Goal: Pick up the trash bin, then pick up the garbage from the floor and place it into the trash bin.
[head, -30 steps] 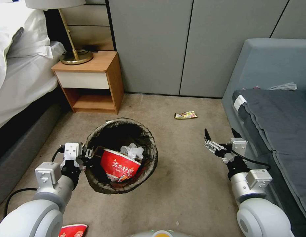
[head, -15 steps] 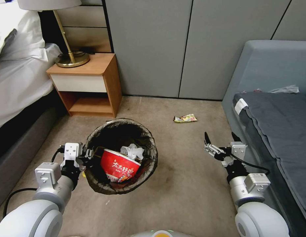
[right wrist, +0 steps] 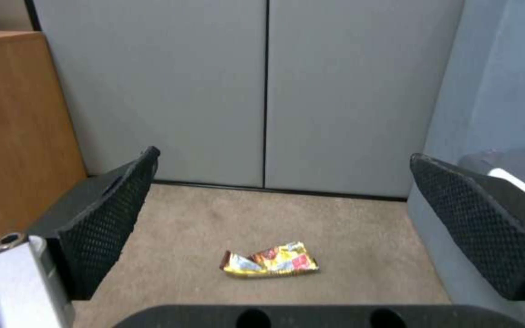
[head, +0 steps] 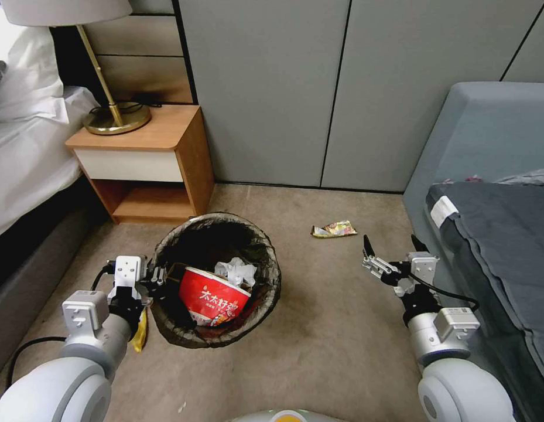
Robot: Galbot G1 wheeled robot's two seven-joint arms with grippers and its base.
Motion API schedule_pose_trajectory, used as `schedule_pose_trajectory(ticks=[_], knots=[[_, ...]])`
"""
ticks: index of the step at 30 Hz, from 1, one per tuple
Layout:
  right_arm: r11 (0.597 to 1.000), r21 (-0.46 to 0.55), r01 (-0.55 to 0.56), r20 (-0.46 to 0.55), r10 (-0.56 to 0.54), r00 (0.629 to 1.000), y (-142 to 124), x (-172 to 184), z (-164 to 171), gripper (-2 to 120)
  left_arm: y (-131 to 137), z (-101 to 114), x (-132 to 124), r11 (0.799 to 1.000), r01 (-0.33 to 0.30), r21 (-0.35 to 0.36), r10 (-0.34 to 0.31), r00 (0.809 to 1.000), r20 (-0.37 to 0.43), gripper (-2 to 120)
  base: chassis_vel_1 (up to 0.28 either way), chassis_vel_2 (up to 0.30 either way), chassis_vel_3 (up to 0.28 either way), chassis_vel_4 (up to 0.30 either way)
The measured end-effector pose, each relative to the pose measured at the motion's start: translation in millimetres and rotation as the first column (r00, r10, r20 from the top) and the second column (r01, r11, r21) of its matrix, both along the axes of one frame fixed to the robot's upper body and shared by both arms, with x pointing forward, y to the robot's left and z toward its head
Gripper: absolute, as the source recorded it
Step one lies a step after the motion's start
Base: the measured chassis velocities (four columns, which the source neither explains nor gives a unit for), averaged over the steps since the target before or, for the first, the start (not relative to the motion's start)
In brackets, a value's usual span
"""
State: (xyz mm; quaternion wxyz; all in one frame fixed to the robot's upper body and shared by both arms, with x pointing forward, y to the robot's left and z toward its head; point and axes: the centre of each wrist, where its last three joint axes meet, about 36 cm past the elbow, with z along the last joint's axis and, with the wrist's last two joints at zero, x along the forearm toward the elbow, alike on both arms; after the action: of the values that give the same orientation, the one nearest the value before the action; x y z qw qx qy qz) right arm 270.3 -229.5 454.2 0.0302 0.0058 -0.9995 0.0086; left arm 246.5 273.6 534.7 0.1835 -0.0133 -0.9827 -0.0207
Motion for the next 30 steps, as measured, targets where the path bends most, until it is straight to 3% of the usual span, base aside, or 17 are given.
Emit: schedule_pose_trajectory(ticks=[30], knots=[[1.0, 0.004, 0.002, -0.024, -0.002, 1.0, 2.4, 7.3, -15.6, 100, 0.5, -0.2, -0.5, 1.0, -0.006, 0.001, 0.006, 1.0, -0.001, 1, -0.147, 0.143, 0.142, -0.143]])
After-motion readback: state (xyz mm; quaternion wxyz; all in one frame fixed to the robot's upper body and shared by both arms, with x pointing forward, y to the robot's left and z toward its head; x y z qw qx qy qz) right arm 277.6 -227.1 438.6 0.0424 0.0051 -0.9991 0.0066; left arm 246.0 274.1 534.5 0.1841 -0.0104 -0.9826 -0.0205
